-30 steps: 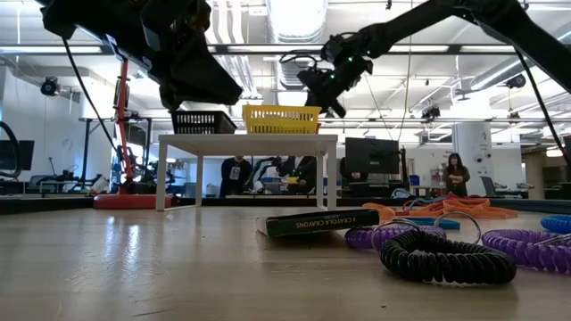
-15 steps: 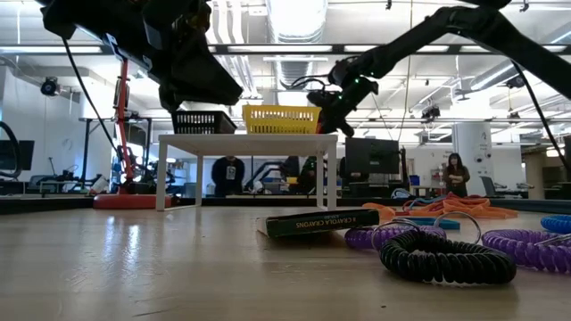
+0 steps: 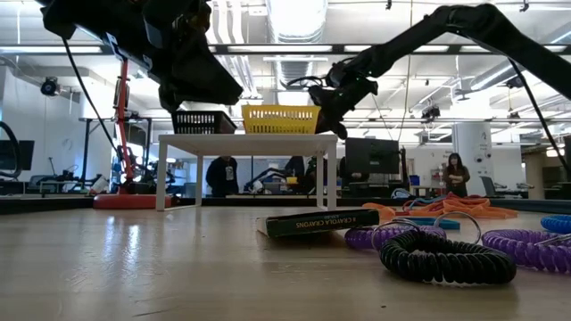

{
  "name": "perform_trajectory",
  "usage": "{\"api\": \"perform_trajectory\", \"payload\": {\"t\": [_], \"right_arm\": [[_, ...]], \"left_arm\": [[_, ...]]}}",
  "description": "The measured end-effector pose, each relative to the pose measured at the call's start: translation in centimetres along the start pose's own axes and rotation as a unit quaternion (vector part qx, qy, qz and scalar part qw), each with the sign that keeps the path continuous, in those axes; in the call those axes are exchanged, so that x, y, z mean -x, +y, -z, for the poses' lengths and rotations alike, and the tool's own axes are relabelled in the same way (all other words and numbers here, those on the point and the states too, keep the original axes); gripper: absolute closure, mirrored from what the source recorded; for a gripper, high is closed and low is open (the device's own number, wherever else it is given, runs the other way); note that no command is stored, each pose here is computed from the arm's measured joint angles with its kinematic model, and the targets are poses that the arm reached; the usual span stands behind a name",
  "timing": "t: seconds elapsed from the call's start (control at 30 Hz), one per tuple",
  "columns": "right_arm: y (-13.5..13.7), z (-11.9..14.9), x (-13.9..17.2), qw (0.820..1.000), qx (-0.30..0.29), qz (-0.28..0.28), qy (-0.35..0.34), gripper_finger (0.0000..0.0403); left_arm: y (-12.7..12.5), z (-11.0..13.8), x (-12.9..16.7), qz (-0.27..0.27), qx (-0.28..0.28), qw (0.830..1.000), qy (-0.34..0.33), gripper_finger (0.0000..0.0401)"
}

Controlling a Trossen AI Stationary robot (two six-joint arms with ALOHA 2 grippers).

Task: Pick & Place Office Desk Supplies
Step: Adjust the bins on the shelf

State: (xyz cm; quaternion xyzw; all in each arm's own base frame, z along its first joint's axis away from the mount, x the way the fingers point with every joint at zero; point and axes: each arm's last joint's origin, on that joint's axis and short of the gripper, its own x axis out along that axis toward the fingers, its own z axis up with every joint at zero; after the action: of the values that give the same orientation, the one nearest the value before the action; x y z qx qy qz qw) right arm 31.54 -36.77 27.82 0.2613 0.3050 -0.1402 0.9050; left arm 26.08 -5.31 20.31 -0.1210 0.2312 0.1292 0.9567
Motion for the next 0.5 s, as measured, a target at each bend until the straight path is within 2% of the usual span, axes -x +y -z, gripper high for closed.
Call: {"api": "perform_trajectory", "payload": {"t": [0.27,0.43,0.5], "right_arm": [[0.4,0.0,0.0,1.0,0.021,-0.005,0.004,0.0394],[0.1,-0.7,0.0,0.998,0.018,0.055,-0.026,0.0394],[0.1,-1.0,-0.3,0.997,0.03,0.059,-0.044,0.0394]], "left_arm": [[0.0,0.0,0.0,0.001,0.001,1.0,-0.002,0.0283],[0.0,-0.1,0.0,0.002,0.002,1.0,-0.004,0.0283],[-0.1,-0.2,0.0,0.004,0.004,1.0,-0.01,0.0283]]}}
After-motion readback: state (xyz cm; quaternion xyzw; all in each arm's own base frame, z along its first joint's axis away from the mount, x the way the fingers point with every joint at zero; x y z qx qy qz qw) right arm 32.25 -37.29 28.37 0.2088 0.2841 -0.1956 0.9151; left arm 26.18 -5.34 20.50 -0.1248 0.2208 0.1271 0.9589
